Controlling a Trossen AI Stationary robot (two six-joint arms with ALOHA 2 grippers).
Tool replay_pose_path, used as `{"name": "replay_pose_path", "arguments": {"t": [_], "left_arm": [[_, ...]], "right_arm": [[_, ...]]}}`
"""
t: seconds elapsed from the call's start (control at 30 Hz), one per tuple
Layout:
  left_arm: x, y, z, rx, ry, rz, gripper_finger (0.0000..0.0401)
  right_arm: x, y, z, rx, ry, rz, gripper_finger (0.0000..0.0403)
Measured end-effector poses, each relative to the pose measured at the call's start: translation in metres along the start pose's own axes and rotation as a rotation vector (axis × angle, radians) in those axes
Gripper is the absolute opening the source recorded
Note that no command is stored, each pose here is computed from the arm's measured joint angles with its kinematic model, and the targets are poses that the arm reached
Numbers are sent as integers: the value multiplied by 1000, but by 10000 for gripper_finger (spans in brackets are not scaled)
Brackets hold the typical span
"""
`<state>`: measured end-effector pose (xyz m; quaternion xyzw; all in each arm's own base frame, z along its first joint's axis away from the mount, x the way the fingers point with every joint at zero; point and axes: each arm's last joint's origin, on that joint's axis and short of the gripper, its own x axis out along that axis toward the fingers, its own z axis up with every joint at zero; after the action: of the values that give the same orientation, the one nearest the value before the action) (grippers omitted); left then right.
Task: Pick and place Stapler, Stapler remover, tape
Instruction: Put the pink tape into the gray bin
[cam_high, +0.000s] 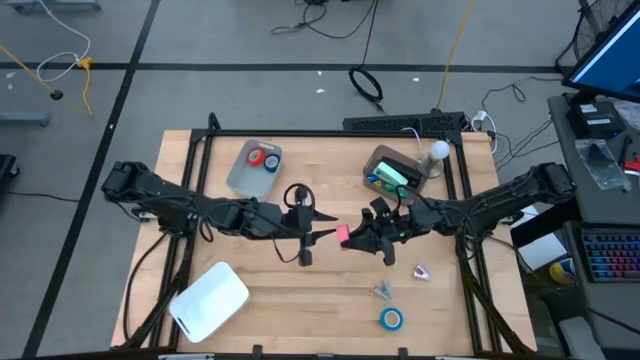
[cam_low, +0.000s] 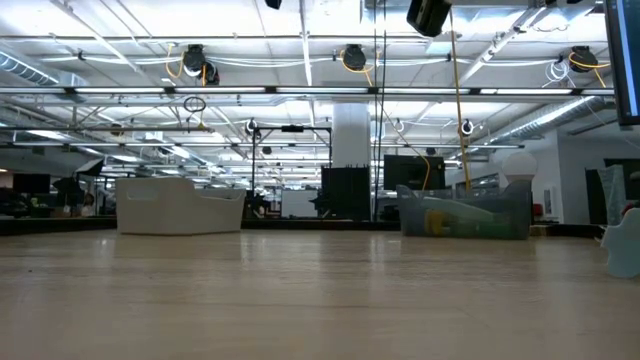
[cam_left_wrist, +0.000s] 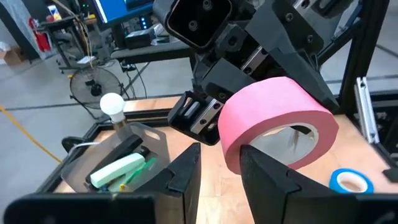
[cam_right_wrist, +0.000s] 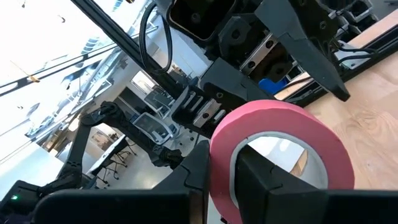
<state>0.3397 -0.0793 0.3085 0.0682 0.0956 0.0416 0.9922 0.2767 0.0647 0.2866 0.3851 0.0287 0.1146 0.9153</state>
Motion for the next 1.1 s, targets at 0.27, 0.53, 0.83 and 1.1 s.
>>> {"name": "replay_pose_path", "arguments": {"t": [0.27, 0.53, 0.83, 1.1], "left_arm": [[0, 0, -1, -113, 13, -3, 160], [-1, -4, -2, -121, 20, -13, 197], [-4, -13, -4, -127, 49, -29, 198], [-7, -19, -10, -113, 115, -70, 198]], "right_arm": [[0, 0, 0, 1, 4, -3, 38], [0, -1, -1, 7, 16, -4, 38], [1, -1, -2, 9, 24, -4, 38], [1, -4, 0, 16, -8, -52, 38]]}}
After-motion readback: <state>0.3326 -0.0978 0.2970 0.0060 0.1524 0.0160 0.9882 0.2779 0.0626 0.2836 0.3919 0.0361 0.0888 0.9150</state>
